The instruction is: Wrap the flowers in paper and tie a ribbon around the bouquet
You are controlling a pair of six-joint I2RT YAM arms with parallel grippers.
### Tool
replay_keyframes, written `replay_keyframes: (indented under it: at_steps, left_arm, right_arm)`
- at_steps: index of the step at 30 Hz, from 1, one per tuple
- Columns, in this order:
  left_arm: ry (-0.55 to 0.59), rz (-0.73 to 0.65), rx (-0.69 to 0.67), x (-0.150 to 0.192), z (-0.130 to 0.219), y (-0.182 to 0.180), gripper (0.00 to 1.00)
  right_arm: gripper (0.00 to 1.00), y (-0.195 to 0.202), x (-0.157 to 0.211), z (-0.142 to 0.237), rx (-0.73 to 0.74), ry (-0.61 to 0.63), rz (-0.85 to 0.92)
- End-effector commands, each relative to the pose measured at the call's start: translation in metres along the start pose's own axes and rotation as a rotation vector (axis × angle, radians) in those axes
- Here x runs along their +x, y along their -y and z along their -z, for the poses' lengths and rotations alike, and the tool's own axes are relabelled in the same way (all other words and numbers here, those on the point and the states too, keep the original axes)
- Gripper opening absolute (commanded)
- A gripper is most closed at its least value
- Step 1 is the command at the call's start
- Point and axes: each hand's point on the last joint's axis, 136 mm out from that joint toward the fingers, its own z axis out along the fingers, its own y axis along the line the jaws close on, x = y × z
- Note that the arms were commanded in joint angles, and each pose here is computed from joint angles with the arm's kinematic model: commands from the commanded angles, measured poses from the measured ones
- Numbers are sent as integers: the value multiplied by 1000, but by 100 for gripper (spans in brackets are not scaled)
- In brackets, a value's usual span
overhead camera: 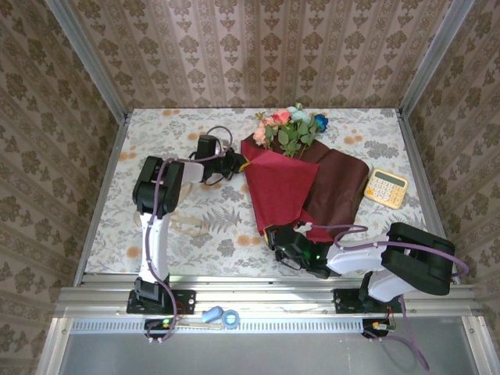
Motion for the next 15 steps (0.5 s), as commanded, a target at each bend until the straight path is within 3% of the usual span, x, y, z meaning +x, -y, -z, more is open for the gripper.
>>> replay_keyframes:
  at_steps: [1, 2, 3, 5, 6, 7, 8, 13, 15]
  left_arm:
    - [89, 21, -32, -35, 4, -15, 3]
    - [91, 22, -33, -39, 4, -14, 17]
    - [90, 20, -33, -42, 4, -12, 22]
    - [83, 14, -36, -45, 1, -10, 24]
    - [81, 12, -34, -47, -1, -9, 20]
    - [82, 11, -31, -50, -2, -9, 6]
    - [85, 15, -30, -52, -3, -10, 0]
    - [101, 17, -17, -63, -3, -7, 0]
    - [102, 16, -23, -67, -3, -6, 23]
  right_arm:
    - [0, 14, 0, 0, 56, -8, -230]
    - [0, 14, 1, 0, 58, -11, -231]
    - [0, 15, 1, 0, 62, -12, -228]
    - [0, 14, 2, -1, 62, -17, -230]
    - [0, 14, 2, -2, 63, -18, -231]
    - [0, 13, 2, -2, 63, -20, -232]
    - [0, 13, 2, -3, 64, -21, -231]
    - [0, 12, 3, -3, 71, -28, -226]
    - [0, 11, 4, -4, 73, -31, -226]
